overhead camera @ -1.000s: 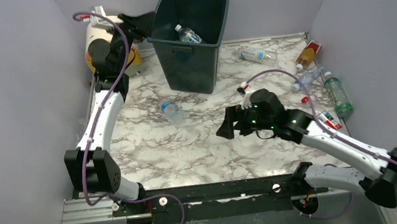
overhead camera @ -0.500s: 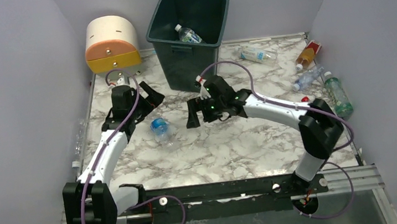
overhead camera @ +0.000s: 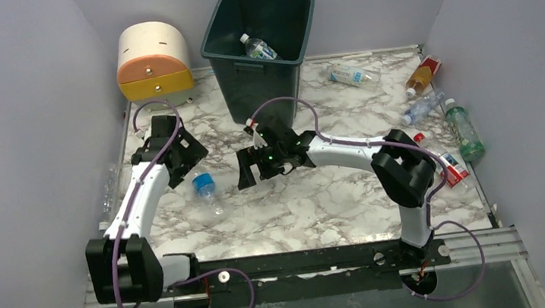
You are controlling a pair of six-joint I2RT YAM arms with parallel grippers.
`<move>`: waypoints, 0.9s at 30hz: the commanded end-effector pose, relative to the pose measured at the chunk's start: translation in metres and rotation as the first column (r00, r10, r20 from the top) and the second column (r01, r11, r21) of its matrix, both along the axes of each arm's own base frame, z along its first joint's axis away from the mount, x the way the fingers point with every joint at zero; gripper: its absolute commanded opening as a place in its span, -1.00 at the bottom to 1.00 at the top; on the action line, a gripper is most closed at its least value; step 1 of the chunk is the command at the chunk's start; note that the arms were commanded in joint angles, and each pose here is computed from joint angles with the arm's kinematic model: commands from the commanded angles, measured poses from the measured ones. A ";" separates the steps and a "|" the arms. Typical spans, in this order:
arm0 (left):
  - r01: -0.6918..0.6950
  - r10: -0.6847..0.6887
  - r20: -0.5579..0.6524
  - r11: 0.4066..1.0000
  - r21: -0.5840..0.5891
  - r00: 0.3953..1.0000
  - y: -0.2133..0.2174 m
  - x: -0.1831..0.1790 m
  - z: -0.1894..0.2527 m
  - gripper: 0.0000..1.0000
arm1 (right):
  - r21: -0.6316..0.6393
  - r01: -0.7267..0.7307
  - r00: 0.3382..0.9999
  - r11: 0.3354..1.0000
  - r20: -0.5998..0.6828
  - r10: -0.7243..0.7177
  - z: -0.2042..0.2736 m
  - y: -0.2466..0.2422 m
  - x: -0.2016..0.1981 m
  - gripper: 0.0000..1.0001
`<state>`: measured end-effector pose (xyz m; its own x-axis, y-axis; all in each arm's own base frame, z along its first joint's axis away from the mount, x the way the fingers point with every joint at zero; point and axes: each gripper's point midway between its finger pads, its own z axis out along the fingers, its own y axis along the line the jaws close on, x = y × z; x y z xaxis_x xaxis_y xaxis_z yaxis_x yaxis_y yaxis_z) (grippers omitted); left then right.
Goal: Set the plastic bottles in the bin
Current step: Pick up the plastic bottle at the center of the board.
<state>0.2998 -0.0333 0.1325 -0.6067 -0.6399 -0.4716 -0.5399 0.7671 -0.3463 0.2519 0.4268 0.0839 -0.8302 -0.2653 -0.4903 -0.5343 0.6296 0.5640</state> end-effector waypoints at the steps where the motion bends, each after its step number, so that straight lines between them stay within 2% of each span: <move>1: -0.143 0.187 -0.371 0.979 0.144 0.910 0.028 -0.061 -0.044 0.98 | 0.020 0.015 1.000 1.000 0.010 -0.015 0.022 -0.011 -0.007 0.99; 5: -0.095 0.172 -0.553 0.982 0.166 0.815 0.024 -0.075 -0.075 0.86 | 0.034 0.025 0.999 0.999 0.047 -0.027 0.038 -0.025 -0.013 0.99; 9: -0.077 0.203 -0.597 0.970 0.231 0.776 0.024 -0.073 -0.090 0.82 | 0.057 0.026 0.997 0.998 0.075 -0.030 0.045 -0.034 -0.020 0.99; 15: -0.046 0.210 -0.590 0.959 0.280 0.780 0.015 -0.063 -0.091 0.80 | 0.071 -0.016 0.999 0.997 0.045 0.013 0.035 -0.040 -0.035 0.99; 20: -0.032 0.195 -0.578 0.960 0.279 0.792 0.007 -0.060 -0.085 0.67 | 0.076 -0.028 0.999 0.997 0.042 0.025 0.032 -0.039 -0.037 0.99; 23: -0.026 0.177 -0.557 0.963 0.269 0.811 0.002 -0.056 -0.077 0.54 | 0.070 -0.034 0.999 0.997 0.039 0.032 0.030 -0.037 -0.036 0.99; 27: -0.015 0.157 -0.546 0.967 0.255 0.823 -0.002 -0.053 -0.073 0.25 | 0.066 -0.037 0.999 0.997 0.034 0.035 0.029 -0.035 -0.035 1.00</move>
<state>0.2409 -0.0352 0.0458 -0.7621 -0.6249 -0.1695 -0.6471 0.7259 0.2332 0.2127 0.3816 0.1057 -0.8185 -0.2553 -0.5147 -0.5505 0.6049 0.5754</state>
